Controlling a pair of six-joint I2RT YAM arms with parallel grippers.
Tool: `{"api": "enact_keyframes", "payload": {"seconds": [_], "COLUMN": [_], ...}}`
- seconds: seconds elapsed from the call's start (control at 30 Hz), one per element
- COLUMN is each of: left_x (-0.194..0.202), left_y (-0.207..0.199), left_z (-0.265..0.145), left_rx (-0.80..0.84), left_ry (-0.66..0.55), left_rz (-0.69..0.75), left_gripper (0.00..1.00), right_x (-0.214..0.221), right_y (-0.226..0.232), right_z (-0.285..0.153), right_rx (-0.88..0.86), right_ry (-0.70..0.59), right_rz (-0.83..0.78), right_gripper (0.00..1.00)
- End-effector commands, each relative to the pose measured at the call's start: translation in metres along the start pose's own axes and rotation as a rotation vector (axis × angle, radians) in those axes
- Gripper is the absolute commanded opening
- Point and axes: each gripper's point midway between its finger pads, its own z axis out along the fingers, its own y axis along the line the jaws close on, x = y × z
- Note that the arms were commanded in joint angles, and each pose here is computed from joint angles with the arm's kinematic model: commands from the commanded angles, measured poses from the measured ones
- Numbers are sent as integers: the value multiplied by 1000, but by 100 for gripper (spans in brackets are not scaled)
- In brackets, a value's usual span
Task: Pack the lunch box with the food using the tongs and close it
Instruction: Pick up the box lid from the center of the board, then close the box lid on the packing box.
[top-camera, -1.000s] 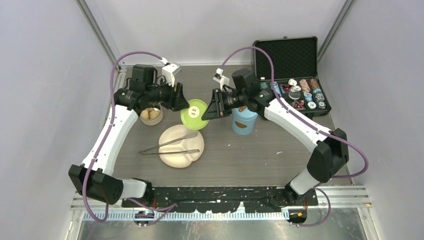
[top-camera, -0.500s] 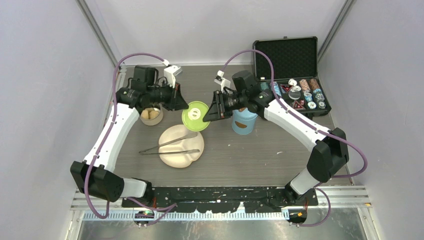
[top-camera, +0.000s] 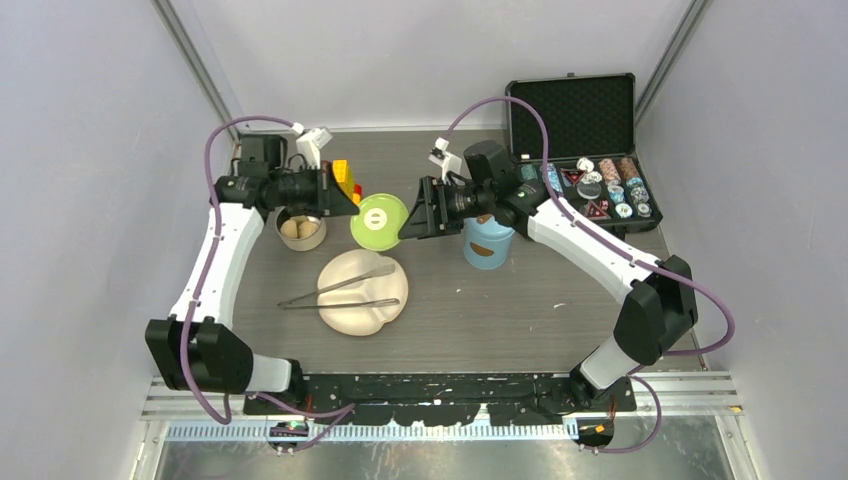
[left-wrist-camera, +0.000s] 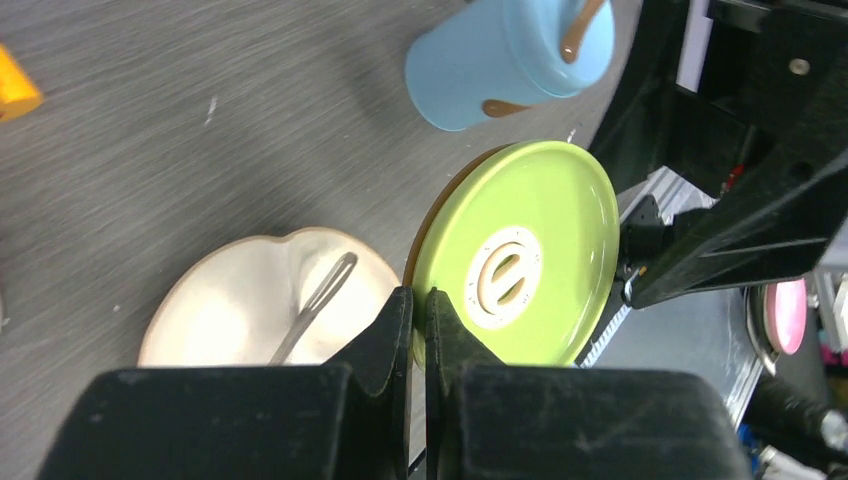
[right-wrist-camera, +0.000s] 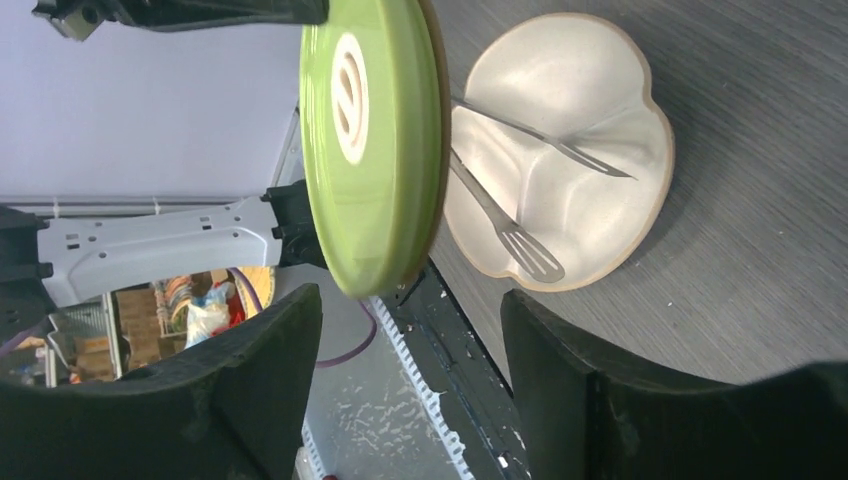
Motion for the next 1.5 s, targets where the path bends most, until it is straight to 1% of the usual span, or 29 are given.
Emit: {"api": "enact_keyframes", "payload": {"seconds": [0.0, 0.03, 0.07, 0.13, 0.2, 0.3, 0.37, 0.43, 0.5, 0.63, 0.77, 0.87, 1.1, 1.27, 1.47], "left_x": [-4, -7, -8, -9, -6, -3, 1, 4, 6, 7, 13, 15, 13, 15, 27], "left_y": [17, 29, 41, 68, 100, 148, 177, 203, 221, 247, 277, 292, 307, 313, 312], "left_z": [-14, -20, -26, -39, -53, -78, -91, -96, -97, -88, -83, -79, -73, -73, -65], "left_rx": [-11, -44, -78, -150, -254, -395, -475, -529, -549, -564, -626, -640, -649, -662, -623], "left_ry": [-47, -70, -87, -115, -135, -174, -176, -168, -159, -150, -136, -131, -146, -132, -81], "left_rz": [-88, -108, -133, -180, -213, -273, -290, -300, -308, -333, -349, -358, -382, -370, -386], "left_gripper": [0, 0, 0, 0, 0, 0, 0, 0, 0, 0, 0, 0, 0, 0, 0], "right_x": [-28, -31, -33, -34, -29, -10, 2, 11, 16, 24, 30, 36, 37, 38, 38], "right_y": [12, 10, 7, 3, -3, -18, -27, -36, -43, -52, -59, -60, -57, -59, -59], "right_z": [-16, -18, -21, -27, -33, -43, -52, -60, -68, -87, -99, -102, -102, -102, -100], "right_rx": [15, 28, 41, 62, 93, 135, 146, 160, 174, 198, 210, 187, 160, 161, 156], "right_ry": [-111, -123, -129, -125, -89, 8, 51, 71, 69, 48, 34, 34, 33, 36, 41], "right_rz": [-71, -73, -79, -98, -142, -257, -302, -335, -357, -398, -404, -382, -361, -351, -342], "right_gripper": [74, 80, 83, 84, 85, 87, 87, 88, 89, 90, 90, 90, 90, 90, 90]}}
